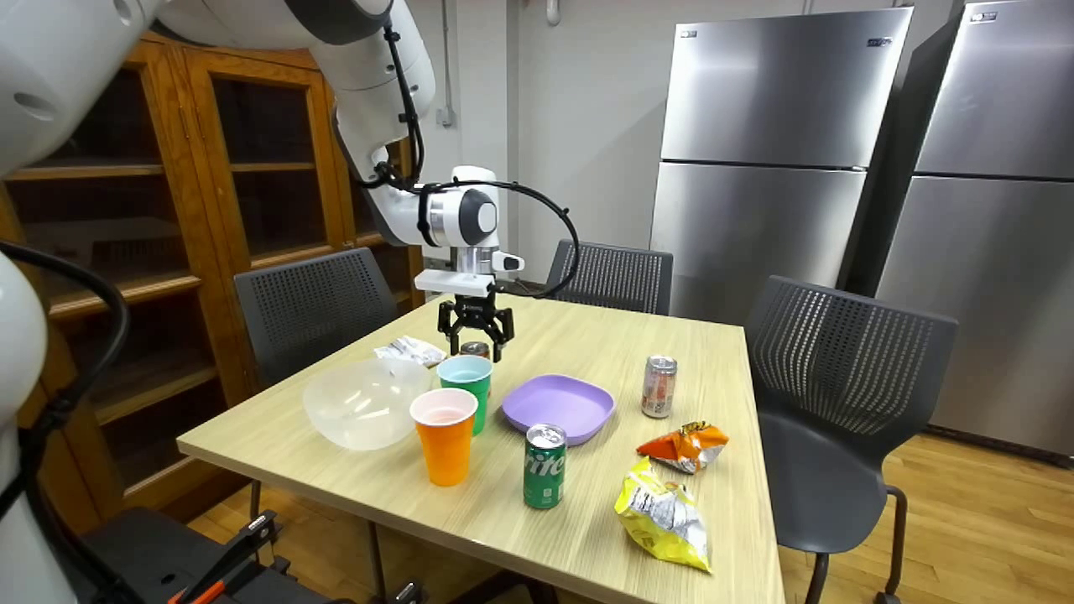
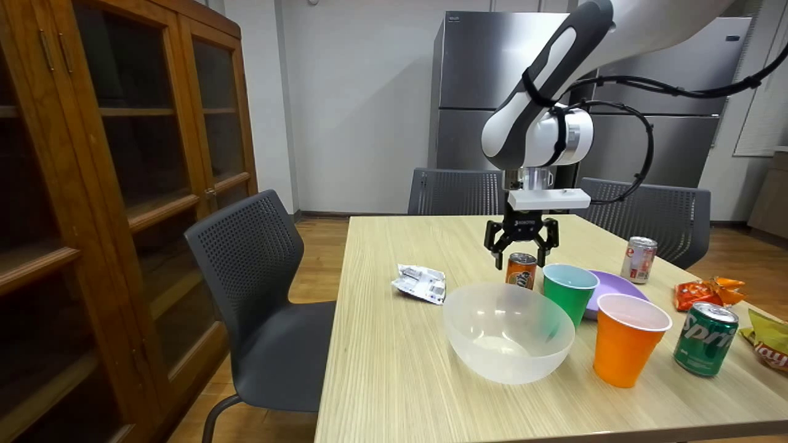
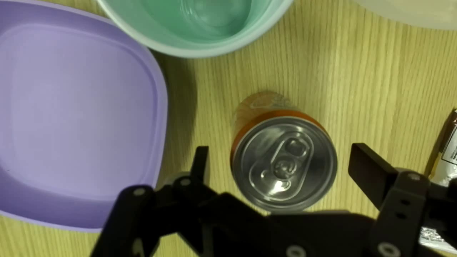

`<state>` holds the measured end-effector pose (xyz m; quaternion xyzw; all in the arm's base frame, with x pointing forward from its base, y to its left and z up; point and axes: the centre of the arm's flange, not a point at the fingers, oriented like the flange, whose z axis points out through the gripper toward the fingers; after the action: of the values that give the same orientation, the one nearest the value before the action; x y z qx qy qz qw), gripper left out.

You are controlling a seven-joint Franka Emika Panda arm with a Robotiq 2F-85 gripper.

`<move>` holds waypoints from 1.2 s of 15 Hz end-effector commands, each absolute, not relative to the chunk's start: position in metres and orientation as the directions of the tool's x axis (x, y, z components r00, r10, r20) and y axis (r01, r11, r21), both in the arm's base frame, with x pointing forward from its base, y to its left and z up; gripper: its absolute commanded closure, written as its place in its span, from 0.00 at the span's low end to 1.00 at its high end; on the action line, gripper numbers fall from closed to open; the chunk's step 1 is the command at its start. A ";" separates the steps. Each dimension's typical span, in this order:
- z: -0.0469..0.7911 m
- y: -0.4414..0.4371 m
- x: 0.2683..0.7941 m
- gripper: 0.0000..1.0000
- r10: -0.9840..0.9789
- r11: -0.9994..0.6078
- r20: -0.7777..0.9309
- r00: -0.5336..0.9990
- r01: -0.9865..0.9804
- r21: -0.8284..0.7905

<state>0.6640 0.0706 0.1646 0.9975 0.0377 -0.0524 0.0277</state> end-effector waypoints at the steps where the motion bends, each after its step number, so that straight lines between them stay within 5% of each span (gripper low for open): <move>1: 0.170 0.073 0.664 0.26 0.054 -0.996 -0.120 0.991 0.062 0.070; 6: 0.173 0.073 0.663 0.62 0.051 -0.996 -0.120 0.991 0.060 0.070; 18: 0.234 0.057 0.669 0.62 -0.018 -0.998 -0.091 0.996 -0.013 0.060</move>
<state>0.6696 0.0642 0.1970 0.9986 0.0168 -0.0408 0.0308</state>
